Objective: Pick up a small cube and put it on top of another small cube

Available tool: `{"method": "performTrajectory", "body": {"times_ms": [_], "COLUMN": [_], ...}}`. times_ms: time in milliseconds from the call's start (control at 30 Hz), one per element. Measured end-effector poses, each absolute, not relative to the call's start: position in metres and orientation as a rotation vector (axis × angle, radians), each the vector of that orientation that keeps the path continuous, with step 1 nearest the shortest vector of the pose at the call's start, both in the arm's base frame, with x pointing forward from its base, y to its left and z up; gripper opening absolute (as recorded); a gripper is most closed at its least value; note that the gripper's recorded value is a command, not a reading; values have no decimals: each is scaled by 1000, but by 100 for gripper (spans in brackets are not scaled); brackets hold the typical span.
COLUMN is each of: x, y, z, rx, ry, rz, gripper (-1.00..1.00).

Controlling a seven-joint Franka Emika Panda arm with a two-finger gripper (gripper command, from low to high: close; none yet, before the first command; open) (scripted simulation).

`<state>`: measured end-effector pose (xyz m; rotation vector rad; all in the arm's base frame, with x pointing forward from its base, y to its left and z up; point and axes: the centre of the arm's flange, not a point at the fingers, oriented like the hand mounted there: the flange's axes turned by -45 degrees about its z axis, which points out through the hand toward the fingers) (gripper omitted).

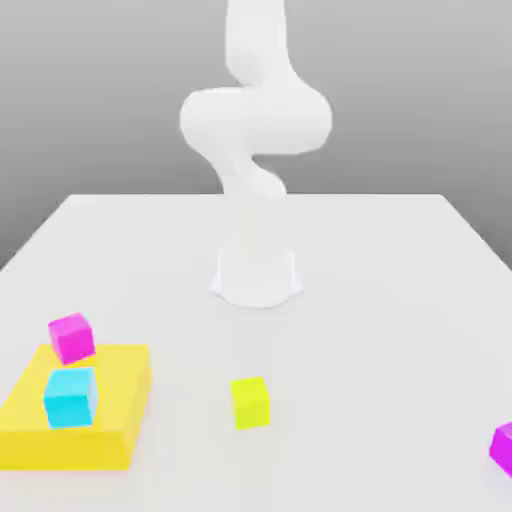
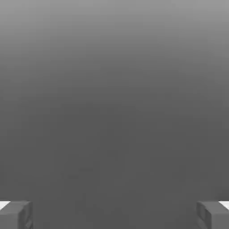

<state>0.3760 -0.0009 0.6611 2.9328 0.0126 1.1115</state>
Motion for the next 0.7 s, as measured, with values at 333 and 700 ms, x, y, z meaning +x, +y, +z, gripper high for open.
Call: {"method": "performTrajectory", "body": {"times_ms": [333,700], "x": [428,344], "y": [-6,-8], "z": [412,176], "rx": [3056,3120], "ry": [183,364], "rz": [567,8], "gripper": [0,0]}}
